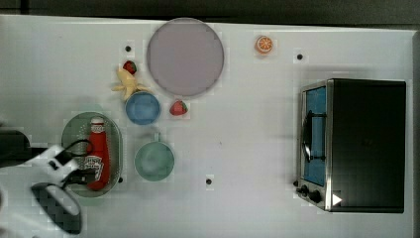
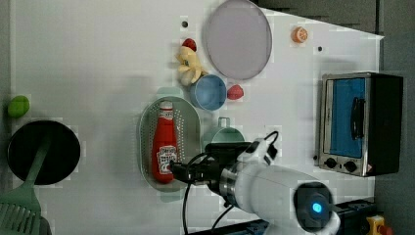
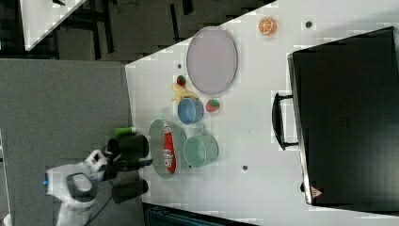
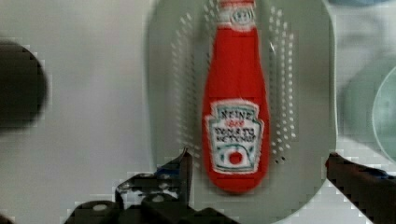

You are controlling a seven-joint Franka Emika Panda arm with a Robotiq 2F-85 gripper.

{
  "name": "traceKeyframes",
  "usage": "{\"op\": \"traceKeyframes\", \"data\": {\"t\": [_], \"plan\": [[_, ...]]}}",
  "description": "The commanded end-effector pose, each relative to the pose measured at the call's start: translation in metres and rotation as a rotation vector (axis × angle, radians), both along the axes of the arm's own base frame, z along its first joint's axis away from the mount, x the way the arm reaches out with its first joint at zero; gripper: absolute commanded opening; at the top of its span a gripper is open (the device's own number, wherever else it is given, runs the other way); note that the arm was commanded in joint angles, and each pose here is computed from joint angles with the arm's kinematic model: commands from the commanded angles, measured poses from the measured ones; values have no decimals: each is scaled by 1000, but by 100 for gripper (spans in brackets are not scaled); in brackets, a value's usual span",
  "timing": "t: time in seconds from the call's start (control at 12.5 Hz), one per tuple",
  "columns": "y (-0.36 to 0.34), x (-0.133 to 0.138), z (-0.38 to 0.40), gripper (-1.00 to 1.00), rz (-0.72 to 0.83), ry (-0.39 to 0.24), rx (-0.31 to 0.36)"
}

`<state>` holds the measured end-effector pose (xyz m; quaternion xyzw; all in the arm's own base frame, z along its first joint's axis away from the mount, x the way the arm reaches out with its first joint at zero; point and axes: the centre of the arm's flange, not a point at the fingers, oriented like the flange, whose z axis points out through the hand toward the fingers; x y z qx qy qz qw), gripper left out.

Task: Pick ketchup from strainer and place it on the table

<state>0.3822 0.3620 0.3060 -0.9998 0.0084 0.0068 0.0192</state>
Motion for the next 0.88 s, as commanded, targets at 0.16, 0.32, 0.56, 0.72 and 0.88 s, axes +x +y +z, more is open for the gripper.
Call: {"op": "traceKeyframes", "data": {"t": [0.16, 0.32, 0.56, 0.72, 0.88], "plan": [[0, 4, -38, 100, -8, 10, 55], [-1, 7, -59, 100, 23, 25, 67], [-2, 10, -88, 100, 21, 43, 92], [-1, 10, -107, 100, 3, 59, 96], [3, 15, -122, 100, -11, 66, 93]]}}
